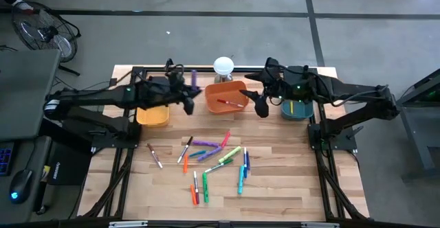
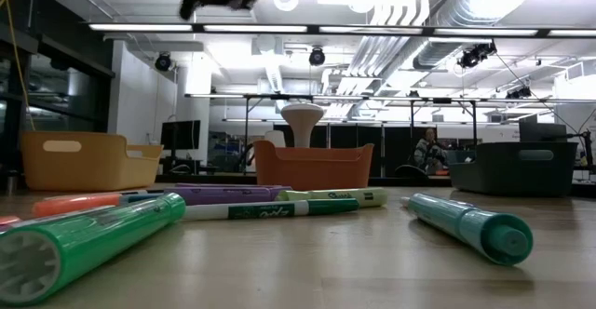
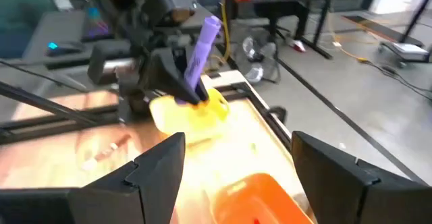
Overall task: Pick & Place Markers
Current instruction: Put the right purple highlighter pen into the yellow bin
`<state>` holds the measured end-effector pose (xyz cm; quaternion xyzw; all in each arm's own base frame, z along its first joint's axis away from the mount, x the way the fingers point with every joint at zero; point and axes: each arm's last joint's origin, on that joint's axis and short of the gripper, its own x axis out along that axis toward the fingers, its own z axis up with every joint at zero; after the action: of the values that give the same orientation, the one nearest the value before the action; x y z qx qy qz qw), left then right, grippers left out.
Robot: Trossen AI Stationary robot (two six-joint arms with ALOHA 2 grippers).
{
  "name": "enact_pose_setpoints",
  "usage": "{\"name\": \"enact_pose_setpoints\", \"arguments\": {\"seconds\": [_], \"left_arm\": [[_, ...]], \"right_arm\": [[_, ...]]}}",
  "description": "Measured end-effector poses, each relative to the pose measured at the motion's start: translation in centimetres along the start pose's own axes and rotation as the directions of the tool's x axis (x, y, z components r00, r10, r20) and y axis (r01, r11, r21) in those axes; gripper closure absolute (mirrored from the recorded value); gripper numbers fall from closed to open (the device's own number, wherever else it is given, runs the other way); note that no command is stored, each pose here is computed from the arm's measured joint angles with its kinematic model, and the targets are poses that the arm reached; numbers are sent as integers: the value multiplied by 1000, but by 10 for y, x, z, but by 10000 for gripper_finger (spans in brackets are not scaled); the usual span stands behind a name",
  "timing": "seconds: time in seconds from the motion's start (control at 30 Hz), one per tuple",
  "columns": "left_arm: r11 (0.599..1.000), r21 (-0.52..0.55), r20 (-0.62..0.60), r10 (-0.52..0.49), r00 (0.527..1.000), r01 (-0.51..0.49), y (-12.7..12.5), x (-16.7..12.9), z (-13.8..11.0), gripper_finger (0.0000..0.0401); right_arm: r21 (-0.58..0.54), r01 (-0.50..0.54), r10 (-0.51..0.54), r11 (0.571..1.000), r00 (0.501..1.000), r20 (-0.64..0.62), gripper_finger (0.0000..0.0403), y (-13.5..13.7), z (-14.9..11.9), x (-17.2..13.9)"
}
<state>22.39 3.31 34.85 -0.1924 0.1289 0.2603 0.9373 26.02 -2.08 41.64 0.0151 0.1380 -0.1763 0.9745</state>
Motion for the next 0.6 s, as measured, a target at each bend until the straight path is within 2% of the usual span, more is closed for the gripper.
{"name": "enact_pose_setpoints", "arguments": {"seconds": [0.17,0.3,0.47,0.6], "left_arm": [[990,-45,-92,130,987,-135,27,-15,-3,346],[963,-105,-177,227,958,-248,46,-22,-7,346],[908,-197,-320,298,899,-371,64,-30,-16,346],[833,-260,-450,343,824,-489,78,-35,-25,346]], "right_arm": [[-14,35,-35,999,999,-38,144,-2,-3,-4],[-6,39,-39,999,996,-82,144,-3,-8,-4],[3,44,-44,999,991,-125,144,-3,-12,-4],[13,46,-44,999,991,-130,144,-3,-13,-4]]}}
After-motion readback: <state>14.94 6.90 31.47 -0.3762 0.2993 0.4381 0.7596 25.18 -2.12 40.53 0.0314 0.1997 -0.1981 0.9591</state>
